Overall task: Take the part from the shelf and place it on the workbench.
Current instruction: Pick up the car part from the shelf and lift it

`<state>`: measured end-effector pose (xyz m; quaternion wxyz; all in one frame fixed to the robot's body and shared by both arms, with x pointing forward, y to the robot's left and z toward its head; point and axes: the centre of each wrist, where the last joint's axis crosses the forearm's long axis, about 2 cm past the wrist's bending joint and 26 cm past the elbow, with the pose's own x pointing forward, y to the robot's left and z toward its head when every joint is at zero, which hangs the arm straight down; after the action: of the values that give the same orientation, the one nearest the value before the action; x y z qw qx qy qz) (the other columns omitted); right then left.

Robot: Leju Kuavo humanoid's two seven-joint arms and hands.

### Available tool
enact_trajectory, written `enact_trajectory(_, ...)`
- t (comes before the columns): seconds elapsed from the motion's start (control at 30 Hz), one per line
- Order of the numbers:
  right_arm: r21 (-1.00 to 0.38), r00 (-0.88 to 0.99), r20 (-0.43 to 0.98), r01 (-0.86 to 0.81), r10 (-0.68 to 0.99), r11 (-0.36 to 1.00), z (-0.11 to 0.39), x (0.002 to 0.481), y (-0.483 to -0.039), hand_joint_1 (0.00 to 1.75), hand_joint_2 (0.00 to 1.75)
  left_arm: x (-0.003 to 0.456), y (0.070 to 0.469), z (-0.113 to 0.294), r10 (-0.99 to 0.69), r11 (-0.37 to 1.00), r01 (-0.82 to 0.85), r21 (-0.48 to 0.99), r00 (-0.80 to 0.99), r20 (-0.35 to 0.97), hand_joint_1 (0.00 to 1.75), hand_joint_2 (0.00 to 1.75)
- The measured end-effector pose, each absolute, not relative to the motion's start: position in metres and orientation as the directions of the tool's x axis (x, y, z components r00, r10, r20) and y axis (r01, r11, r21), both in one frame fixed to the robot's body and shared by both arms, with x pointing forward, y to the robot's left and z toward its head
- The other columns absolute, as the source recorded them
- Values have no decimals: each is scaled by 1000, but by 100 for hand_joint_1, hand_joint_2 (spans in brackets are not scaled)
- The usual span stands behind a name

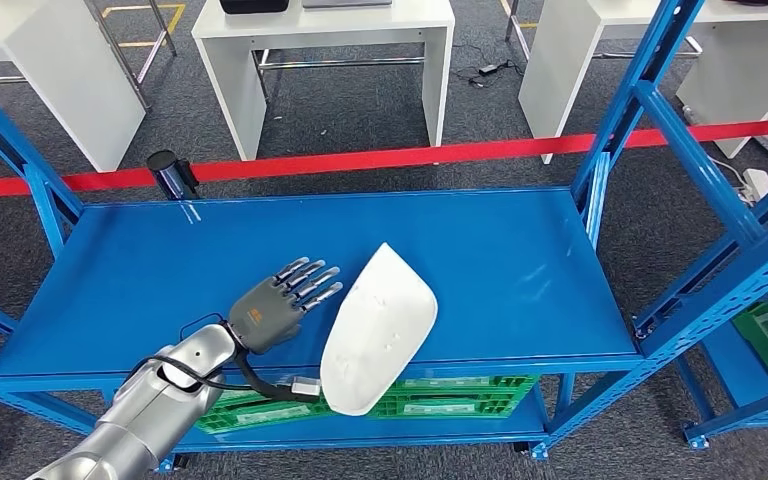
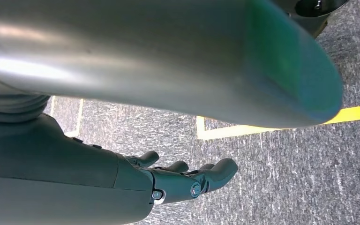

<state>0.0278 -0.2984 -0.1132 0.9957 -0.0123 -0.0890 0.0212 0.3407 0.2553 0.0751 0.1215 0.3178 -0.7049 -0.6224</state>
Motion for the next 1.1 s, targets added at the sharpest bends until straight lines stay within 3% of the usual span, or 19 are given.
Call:
enact_trajectory(0.6, -27, 982, 176, -60, 63, 998, -113, 28, -299, 0, 0, 347, 214, 82, -579, 96, -288, 953, -795, -182, 0, 175)
enact_trajectory(1.1, -28, 979, 185, -77, 80, 997, -113, 29, -298, 0, 0, 347, 211, 78, -589, 102, -265, 959, -793, -156, 0, 175)
